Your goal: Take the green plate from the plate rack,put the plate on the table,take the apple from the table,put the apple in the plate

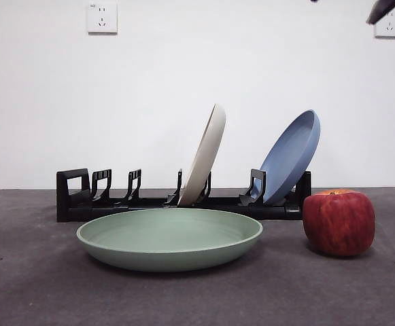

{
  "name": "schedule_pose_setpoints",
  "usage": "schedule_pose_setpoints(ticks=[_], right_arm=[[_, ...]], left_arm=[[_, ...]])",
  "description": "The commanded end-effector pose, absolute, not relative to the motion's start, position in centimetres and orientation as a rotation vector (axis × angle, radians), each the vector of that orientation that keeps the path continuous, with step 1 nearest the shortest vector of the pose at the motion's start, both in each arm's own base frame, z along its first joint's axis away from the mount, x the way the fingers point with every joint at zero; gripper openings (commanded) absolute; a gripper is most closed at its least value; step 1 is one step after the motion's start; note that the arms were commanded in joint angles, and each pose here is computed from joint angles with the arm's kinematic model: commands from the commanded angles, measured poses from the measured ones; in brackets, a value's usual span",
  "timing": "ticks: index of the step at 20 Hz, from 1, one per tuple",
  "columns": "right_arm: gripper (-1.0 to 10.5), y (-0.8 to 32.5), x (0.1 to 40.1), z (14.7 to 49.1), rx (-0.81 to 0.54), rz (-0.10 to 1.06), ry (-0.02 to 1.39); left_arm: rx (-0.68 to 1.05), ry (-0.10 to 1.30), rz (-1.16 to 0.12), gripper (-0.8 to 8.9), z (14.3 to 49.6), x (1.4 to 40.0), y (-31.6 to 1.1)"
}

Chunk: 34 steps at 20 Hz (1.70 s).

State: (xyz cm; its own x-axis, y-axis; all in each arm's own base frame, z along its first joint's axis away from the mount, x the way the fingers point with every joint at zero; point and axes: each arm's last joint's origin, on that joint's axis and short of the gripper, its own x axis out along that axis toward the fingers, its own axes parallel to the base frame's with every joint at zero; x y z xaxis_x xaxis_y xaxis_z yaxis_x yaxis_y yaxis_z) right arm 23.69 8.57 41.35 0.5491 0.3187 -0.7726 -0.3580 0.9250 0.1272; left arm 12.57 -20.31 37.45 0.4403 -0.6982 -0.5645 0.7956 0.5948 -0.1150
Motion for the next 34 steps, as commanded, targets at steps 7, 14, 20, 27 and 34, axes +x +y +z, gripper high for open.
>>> schedule_pose_setpoints(ticks=[7, 14, 20, 27, 34], right_arm=[[4.7, 7.3, 14.8, 45.3, -0.127, 0.369, 0.728], [4.7, 5.5, 10.3, 43.6, -0.126, 0.329, 0.758], [4.7, 6.2, 11.6, 36.7, -0.090, 0.283, 0.868], [4.7, 9.5, 17.3, 31.3, -0.141, 0.286, 0.937], [4.8, 12.7, 23.0, 26.3, -0.220, 0.294, 1.036]], left_arm=[[0.293, 0.697, -0.680, 1.26, 38.8, 9.0, -10.4], [0.196, 0.568, -0.635, 1.26, 40.1, 4.8, -4.9], [0.044, 0.495, -0.627, 1.26, 39.5, 0.2, 0.6], [-0.150, 0.425, -0.661, 1.26, 38.2, -3.3, 4.6], [-0.224, 0.418, -0.707, 1.26, 37.7, -4.2, 5.4]])
